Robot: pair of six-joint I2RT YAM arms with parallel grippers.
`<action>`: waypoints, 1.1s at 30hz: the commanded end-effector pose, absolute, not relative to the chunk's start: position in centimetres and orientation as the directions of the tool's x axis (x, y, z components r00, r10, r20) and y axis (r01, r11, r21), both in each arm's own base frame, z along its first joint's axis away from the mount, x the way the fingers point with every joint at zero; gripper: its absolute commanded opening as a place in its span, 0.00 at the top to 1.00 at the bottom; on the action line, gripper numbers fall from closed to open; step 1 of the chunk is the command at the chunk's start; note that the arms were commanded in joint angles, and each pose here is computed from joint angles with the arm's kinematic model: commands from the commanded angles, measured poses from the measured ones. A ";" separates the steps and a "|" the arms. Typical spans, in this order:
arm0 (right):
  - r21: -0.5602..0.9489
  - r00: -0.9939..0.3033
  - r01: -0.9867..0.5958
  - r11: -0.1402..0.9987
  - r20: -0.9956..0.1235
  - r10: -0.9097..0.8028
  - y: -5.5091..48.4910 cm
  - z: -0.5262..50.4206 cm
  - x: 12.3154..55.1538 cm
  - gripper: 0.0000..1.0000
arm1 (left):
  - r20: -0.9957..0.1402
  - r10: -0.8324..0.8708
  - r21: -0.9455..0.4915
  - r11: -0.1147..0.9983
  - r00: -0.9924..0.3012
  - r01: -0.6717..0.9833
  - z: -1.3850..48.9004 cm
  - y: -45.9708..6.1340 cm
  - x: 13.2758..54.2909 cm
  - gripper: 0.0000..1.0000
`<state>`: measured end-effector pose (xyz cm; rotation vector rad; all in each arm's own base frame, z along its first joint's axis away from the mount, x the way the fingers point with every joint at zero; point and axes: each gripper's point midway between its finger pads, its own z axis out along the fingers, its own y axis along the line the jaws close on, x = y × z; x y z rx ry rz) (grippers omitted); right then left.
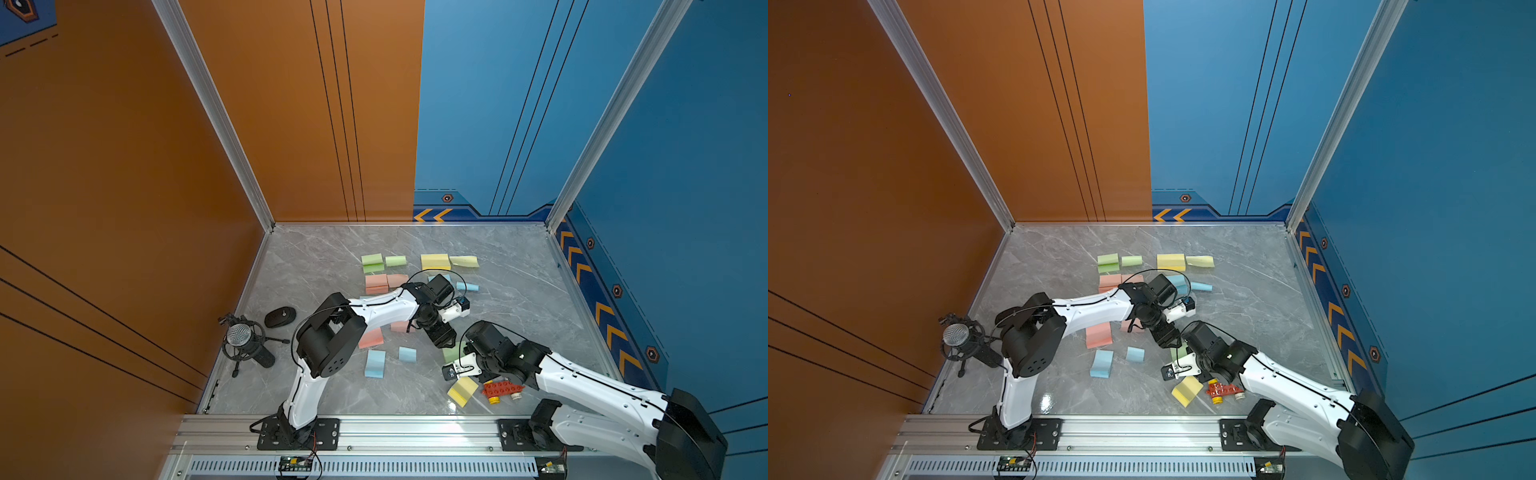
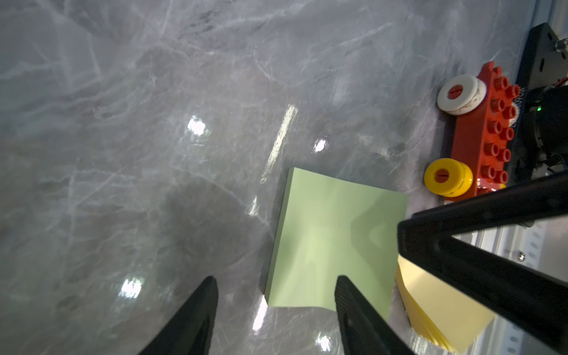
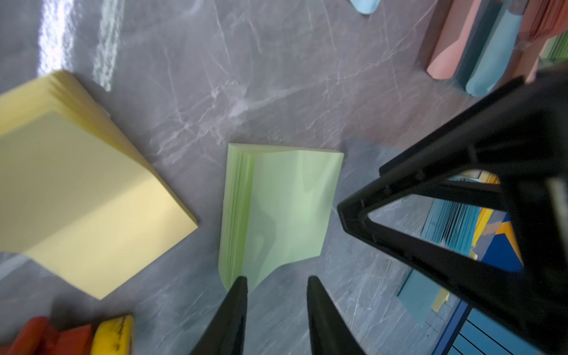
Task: Tear off pages from different memo pads
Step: Pick up the memo pad from the center of the board.
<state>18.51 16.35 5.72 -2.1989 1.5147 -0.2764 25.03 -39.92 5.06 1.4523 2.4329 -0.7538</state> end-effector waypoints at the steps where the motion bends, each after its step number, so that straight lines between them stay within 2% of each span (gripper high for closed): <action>1: -0.421 0.411 -0.842 -0.338 -0.094 -0.907 16.2 5.1 17.2 0.64 | -0.421 0.751 -0.332 0.394 -0.509 0.857 5.9 -39.2 24.9 0.36; 19: -0.414 0.392 -0.844 -0.341 -0.043 -0.919 16.3 4.7 17.9 0.64 | -0.421 0.751 -0.334 0.394 -0.509 0.856 6.0 -39.1 24.8 0.36; 29: -0.412 0.392 -0.853 -0.320 -0.101 -0.914 16.7 6.1 17.6 0.60 | -0.417 0.753 -0.337 0.392 -0.510 0.856 5.8 -39.0 24.7 0.35; 33: -0.422 0.382 -0.849 -0.318 -0.076 -0.921 16.3 6.1 18.0 0.61 | -0.417 0.753 -0.338 0.392 -0.510 0.856 5.8 -39.0 24.7 0.36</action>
